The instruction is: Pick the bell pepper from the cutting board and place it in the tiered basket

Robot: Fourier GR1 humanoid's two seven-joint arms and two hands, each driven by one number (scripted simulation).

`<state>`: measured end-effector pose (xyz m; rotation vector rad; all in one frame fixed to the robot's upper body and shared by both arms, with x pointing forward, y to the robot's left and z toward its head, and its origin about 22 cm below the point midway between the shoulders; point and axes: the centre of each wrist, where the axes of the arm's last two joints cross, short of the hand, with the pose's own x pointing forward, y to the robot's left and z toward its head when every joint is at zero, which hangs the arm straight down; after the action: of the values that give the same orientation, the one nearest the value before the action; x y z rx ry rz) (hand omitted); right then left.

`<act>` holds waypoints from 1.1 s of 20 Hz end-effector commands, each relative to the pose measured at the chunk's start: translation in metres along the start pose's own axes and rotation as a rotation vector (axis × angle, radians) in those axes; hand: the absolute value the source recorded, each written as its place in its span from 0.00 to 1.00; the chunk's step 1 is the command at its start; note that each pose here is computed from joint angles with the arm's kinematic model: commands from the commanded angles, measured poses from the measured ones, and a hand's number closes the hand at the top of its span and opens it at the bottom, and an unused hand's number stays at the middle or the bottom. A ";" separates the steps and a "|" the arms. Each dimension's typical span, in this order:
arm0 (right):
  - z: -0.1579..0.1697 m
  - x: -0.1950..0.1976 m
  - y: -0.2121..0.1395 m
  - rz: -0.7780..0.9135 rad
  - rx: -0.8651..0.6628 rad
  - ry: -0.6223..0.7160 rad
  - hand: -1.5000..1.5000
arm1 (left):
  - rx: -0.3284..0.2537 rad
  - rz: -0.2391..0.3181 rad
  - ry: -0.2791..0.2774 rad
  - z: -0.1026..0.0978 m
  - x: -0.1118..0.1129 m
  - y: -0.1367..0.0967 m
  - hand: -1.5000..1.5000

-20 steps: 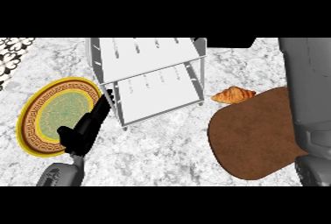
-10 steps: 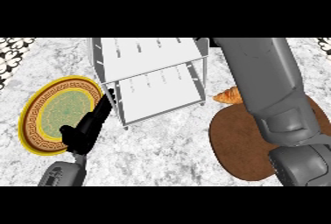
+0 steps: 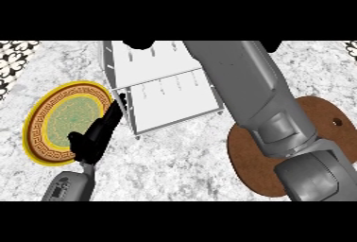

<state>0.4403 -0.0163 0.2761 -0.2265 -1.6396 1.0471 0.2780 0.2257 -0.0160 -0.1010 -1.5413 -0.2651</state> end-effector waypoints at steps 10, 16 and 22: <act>-0.013 -0.022 0.021 -0.337 0.179 0.274 1.00 | -0.020 0.000 -0.001 -0.005 0.005 0.004 0.50; -0.014 -0.016 0.019 -0.495 0.175 0.267 0.00 | -0.017 -0.003 0.001 0.003 -0.013 -0.010 0.50; -0.008 -0.026 0.002 -0.479 -0.110 0.233 0.00 | 0.024 0.019 0.009 0.004 -0.004 0.012 0.50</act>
<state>0.4520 -0.0149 0.2598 0.0693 -1.3734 0.6510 0.2785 0.2299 -0.0189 -0.0995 -1.5404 -0.2552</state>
